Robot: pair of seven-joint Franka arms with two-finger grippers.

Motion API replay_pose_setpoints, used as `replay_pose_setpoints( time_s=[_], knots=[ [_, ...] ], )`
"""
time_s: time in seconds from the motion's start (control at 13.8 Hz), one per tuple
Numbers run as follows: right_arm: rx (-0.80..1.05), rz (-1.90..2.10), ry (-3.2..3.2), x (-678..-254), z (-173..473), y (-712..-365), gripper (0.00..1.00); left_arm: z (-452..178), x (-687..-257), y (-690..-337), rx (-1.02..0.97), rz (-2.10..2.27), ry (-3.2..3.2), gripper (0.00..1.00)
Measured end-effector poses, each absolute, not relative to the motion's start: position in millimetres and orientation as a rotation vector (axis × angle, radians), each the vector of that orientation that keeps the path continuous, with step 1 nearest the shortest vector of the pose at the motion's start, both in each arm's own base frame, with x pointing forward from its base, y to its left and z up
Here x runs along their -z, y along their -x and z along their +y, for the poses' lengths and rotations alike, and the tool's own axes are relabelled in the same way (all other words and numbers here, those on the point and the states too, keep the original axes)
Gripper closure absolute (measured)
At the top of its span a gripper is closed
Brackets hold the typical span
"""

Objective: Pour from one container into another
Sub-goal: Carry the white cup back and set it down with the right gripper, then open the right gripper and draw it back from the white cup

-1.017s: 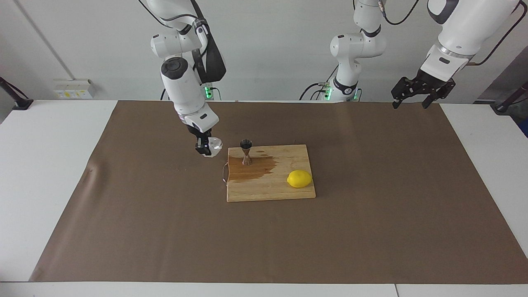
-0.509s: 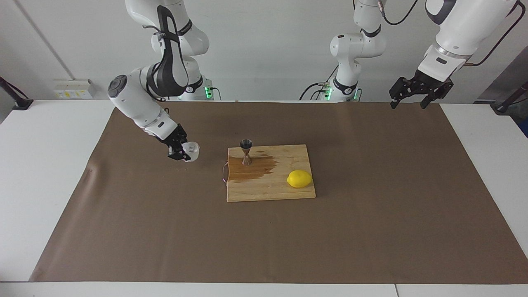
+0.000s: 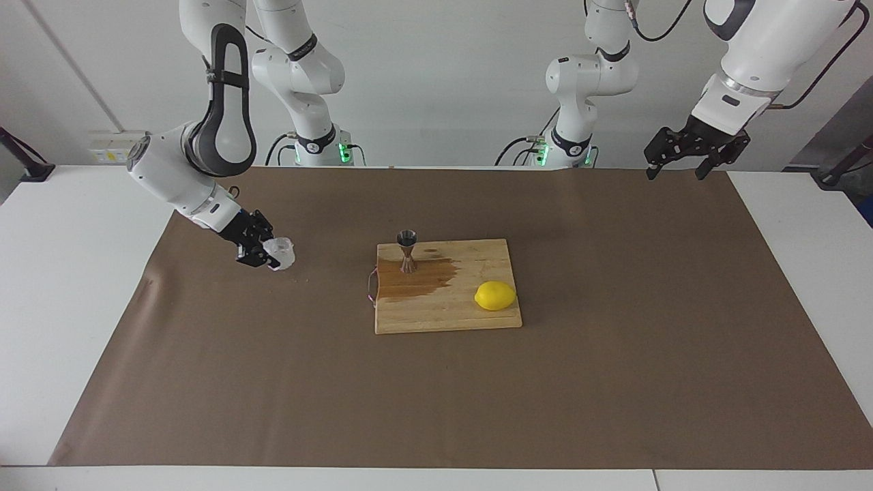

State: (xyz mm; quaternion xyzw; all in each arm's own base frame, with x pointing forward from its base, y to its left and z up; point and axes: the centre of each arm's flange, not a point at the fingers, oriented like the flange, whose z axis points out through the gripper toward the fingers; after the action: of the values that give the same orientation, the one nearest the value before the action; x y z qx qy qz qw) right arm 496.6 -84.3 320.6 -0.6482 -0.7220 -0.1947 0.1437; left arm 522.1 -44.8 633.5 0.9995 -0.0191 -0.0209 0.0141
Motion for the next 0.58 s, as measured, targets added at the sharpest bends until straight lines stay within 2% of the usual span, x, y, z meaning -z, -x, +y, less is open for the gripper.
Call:
replay_pose_setpoints(
  time_s=[0.58],
  knots=[
    [0.638,-2.004,1.854,-289,-99,-483,0.51,-45,-633,-522,0.071,-0.060,-3.112,0.00]
  ],
)
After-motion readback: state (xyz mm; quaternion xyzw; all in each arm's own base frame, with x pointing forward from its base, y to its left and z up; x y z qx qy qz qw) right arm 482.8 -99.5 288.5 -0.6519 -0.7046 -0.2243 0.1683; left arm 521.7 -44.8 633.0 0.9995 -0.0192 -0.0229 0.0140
